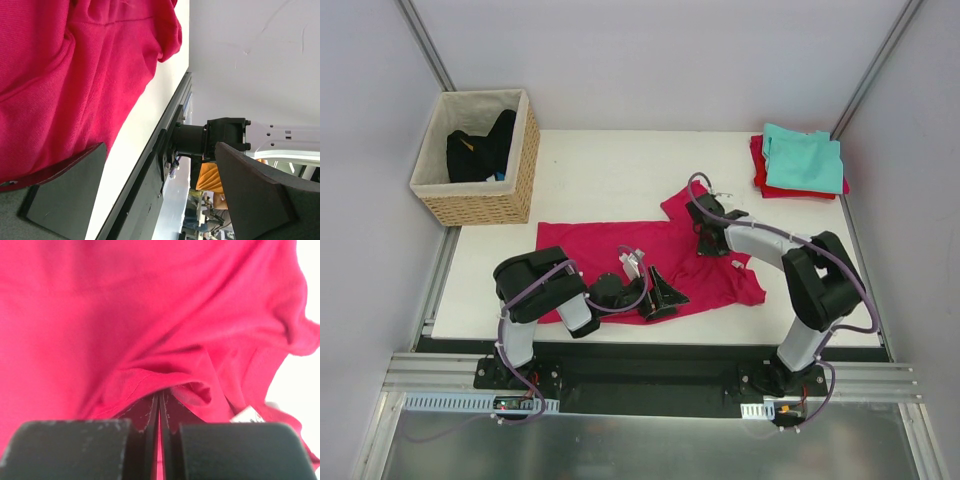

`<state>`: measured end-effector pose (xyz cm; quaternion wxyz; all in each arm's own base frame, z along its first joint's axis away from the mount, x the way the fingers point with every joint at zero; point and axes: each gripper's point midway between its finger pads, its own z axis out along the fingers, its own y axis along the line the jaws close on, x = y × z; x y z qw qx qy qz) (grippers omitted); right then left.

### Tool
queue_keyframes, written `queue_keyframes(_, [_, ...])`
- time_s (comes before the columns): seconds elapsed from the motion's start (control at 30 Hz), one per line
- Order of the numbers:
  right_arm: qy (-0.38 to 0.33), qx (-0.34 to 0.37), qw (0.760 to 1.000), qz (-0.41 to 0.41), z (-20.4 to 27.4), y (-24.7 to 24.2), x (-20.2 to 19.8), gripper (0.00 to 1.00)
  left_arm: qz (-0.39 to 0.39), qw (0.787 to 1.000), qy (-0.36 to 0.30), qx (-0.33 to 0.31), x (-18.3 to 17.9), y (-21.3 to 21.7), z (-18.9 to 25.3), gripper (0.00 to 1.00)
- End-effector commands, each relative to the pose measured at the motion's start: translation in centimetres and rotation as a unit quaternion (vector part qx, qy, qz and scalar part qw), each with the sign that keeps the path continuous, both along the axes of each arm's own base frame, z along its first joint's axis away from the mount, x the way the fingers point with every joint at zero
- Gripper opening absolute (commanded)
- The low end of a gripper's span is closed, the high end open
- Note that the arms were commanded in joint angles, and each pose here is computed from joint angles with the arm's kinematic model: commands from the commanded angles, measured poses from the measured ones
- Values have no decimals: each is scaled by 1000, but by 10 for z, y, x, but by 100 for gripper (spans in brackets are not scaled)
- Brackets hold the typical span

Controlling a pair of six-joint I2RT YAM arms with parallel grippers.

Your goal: Fold and stack the t-shirts

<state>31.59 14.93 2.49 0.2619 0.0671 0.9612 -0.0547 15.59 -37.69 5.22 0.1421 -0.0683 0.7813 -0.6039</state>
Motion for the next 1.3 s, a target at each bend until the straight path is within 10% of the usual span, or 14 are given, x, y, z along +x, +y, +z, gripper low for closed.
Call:
queue_keyframes(0.0, [-32, 10, 999, 2, 29, 13, 31, 1, -15, 1000, 0, 24, -10, 9, -23, 91])
queue_keyframes(0.43, [-41, 14, 999, 17, 41, 35, 65, 1, -22, 1000, -2, 21, -11, 6, -21, 91])
queue_keyframes(1.27, [-18, 43, 998, 41, 38, 25, -26, 1, -32, 999, -10, 23, -16, 0, -15, 90])
